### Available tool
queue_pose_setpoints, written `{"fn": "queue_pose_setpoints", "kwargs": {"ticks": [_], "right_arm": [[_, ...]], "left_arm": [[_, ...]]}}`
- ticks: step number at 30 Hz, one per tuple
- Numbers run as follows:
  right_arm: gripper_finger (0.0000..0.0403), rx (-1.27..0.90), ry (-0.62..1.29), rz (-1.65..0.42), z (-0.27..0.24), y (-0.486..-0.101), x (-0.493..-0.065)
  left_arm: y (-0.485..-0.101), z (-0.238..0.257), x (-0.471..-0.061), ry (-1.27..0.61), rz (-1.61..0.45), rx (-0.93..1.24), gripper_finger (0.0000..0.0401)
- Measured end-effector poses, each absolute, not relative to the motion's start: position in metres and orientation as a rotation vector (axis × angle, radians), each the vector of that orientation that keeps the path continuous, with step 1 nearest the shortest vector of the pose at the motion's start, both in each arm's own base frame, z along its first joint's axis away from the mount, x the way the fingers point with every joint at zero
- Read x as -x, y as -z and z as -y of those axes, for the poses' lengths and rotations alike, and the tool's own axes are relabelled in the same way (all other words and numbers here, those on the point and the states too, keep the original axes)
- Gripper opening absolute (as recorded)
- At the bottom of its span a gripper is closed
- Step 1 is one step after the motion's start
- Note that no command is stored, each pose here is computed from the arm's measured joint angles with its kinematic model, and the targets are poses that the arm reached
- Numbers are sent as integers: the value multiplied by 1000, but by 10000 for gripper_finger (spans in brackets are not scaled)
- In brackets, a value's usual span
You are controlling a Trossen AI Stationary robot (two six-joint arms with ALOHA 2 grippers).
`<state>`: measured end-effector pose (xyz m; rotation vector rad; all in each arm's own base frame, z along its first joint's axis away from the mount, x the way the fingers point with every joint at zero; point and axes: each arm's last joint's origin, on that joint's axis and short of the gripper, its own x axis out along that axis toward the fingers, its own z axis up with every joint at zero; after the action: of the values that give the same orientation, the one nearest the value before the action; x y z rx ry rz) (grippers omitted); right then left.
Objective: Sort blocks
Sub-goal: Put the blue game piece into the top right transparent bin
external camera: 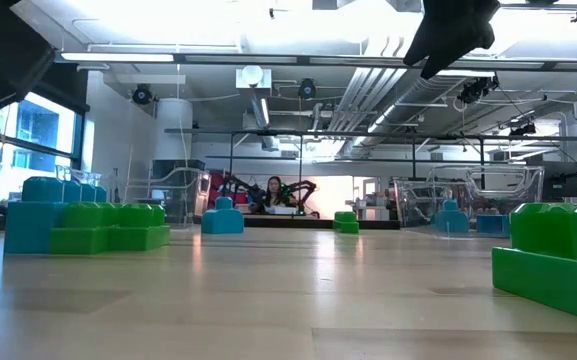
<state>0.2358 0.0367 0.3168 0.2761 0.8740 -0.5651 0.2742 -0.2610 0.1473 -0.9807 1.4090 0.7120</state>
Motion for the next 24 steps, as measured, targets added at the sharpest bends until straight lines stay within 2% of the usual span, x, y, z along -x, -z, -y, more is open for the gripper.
{"fn": "queue_pose_setpoints", "kwargs": {"ticks": [9,12,18,24], "right_arm": [[174,-279,564,-868,-37,-317,-236],[174,-279,564,-867,-37,-317,-236],[174,-285,560,-856,-37,-318,-237],[174,-320,503,-814,-39,-321,-243]], "left_arm": [[-142,261,-276,-710,-1403,958,203],[-142,260,-276,-715,-1400,956,180],[-143,257,-279,-698,-1377,917,110],[-156,251,-279,-614,-1339,821,109]]}}
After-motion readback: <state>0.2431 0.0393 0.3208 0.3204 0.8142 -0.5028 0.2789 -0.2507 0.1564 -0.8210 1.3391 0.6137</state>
